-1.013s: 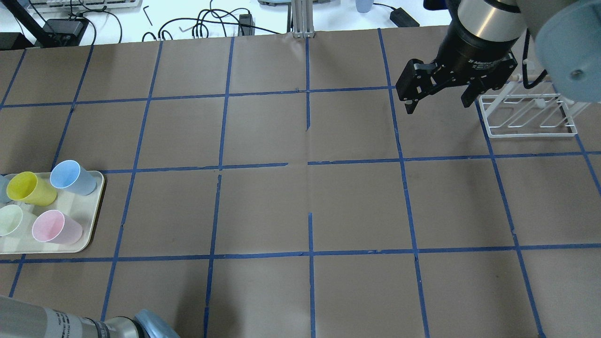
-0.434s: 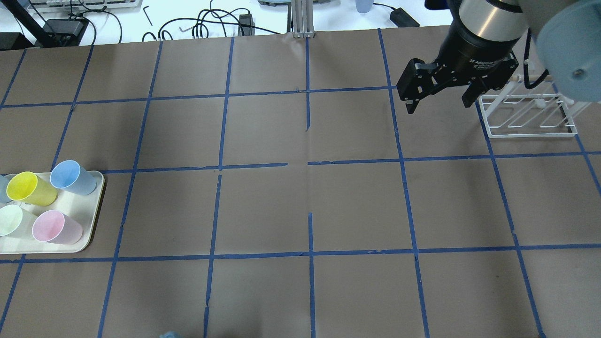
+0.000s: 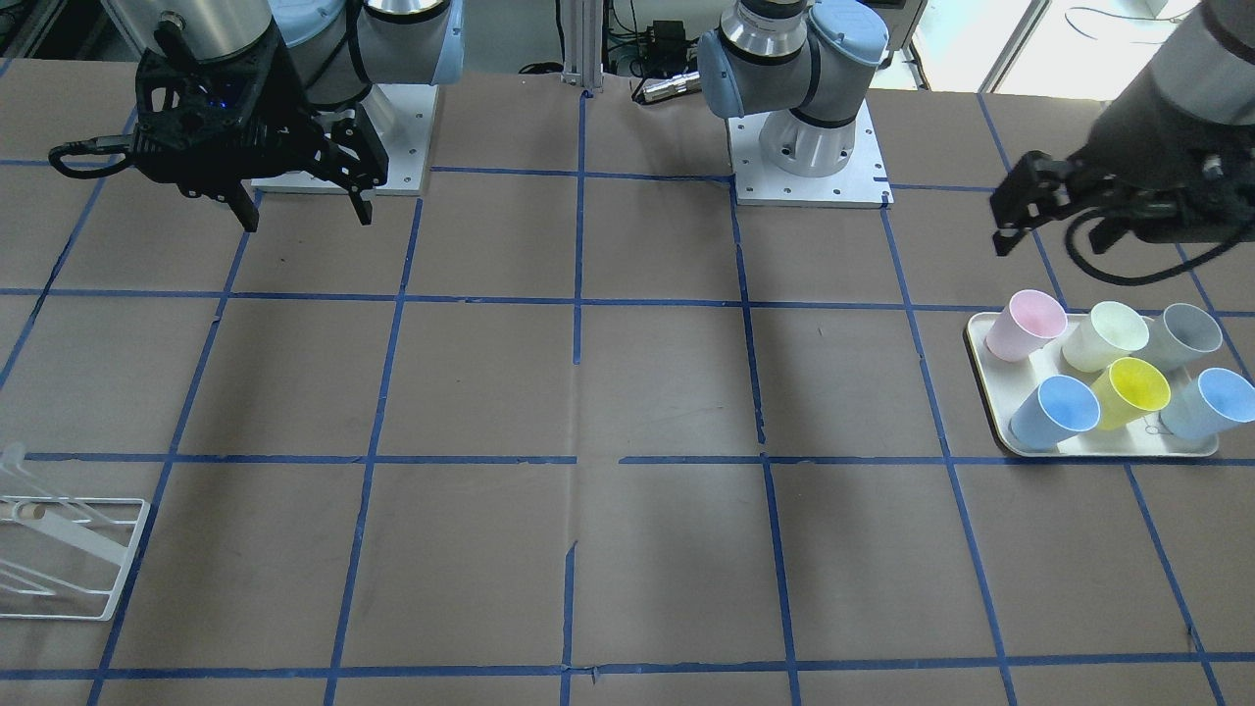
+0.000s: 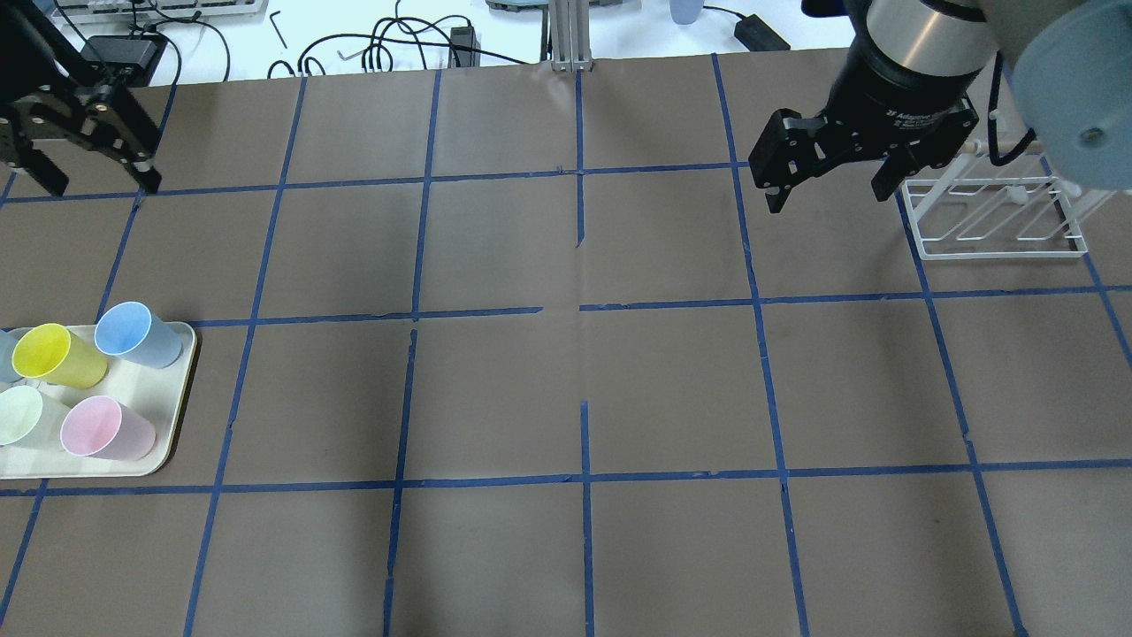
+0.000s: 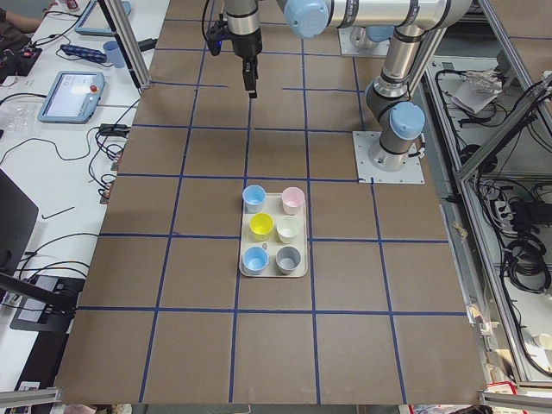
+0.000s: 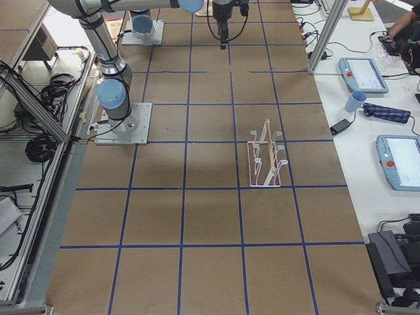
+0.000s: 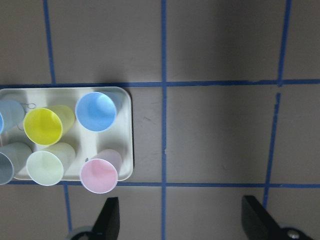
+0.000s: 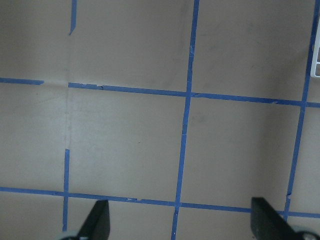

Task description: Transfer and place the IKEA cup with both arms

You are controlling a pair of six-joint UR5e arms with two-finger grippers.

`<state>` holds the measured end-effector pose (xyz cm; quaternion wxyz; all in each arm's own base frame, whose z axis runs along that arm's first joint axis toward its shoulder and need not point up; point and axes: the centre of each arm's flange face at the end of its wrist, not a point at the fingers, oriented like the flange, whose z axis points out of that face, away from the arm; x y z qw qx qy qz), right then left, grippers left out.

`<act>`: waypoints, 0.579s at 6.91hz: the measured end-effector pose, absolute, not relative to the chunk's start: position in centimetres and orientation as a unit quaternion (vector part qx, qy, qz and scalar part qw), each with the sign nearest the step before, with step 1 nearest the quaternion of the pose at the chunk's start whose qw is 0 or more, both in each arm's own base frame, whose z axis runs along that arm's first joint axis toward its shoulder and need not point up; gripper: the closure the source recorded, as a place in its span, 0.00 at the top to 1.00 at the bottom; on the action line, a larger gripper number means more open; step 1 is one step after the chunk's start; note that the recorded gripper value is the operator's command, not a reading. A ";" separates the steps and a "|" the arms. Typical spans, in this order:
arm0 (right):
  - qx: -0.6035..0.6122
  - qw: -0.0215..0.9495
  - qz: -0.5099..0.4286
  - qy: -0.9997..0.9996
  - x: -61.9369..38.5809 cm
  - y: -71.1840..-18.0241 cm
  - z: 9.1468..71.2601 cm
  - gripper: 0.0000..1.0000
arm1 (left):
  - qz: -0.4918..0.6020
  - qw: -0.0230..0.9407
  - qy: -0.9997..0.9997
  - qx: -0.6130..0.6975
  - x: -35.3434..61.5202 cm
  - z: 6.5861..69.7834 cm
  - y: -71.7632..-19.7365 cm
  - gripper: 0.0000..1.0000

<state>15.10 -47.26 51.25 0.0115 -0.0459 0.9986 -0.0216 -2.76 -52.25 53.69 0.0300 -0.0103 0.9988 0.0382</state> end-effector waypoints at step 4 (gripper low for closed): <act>-0.042 0.012 -0.027 0.999 15.0 -47.6 51.8 1.00 | 0.026 -0.004 1.000 -0.006 -11.4 52.6 -49.9 0.95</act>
